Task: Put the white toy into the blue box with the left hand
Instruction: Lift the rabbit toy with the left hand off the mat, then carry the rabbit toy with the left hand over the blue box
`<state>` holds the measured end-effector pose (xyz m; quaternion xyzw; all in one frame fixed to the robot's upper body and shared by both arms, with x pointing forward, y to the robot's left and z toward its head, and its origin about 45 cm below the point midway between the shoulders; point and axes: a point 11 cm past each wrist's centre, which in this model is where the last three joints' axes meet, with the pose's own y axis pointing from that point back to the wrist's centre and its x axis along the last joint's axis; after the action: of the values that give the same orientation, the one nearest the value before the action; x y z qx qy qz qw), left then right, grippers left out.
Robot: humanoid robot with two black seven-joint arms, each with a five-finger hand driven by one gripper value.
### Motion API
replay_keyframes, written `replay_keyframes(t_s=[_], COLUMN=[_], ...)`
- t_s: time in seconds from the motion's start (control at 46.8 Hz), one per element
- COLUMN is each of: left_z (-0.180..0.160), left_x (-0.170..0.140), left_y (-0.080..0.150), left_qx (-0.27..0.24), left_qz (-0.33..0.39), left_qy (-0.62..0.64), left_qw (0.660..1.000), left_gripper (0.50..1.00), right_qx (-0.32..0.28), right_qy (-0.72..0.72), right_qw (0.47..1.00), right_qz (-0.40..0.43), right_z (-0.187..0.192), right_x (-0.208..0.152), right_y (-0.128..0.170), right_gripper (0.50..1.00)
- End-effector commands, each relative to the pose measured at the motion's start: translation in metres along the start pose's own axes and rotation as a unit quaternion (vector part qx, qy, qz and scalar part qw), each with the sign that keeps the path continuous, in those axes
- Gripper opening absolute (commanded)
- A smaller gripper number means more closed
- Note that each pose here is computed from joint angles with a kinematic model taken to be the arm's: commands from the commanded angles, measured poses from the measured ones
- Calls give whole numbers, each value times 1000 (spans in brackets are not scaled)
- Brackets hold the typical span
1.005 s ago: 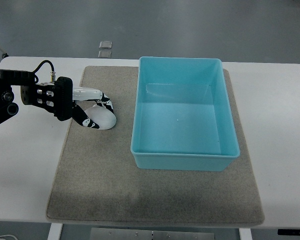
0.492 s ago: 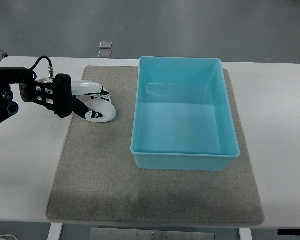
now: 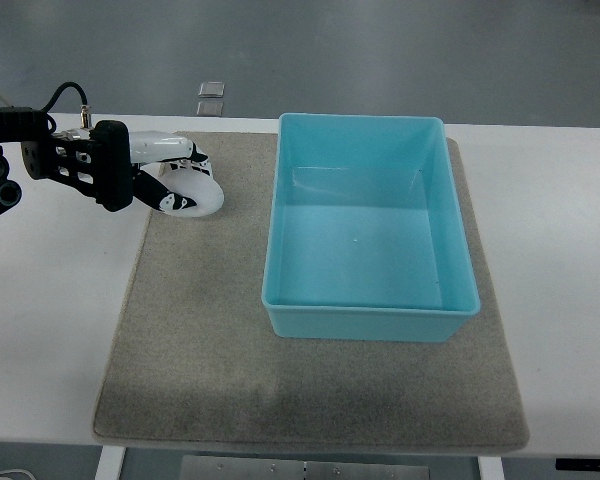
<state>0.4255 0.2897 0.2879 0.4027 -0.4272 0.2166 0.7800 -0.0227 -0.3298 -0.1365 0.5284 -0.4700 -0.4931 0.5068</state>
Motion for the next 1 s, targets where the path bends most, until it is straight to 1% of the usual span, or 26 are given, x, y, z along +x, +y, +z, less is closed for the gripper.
replay_keyframes(t_s=[0.0, 0.128, 0.321, 0.706, 0.984], left_z=[1, 2, 4, 25, 51], left_x=[10, 29, 40, 77, 84], left_y=[1, 6, 9, 12, 9], left_qx=[0, 3, 4, -14, -47], left_qz=[31, 57, 70, 102, 102], left_qy=[-13, -31, -51, -82, -99], left_qw=[999, 998, 996, 991, 989], left_gripper=[500, 500, 500, 500, 500], right_qx=[0, 0, 0, 0, 0], right_qy=[0, 0, 0, 0, 0], right_qw=[1000, 1000, 1000, 1000, 1000], right_qz=[-1, -1, -1, 0, 0], right_z=[0, 0, 0, 0, 0], right_x=[0, 0, 0, 0, 0], right_y=[0, 0, 0, 0, 0], right_gripper=[936, 936, 936, 936, 936])
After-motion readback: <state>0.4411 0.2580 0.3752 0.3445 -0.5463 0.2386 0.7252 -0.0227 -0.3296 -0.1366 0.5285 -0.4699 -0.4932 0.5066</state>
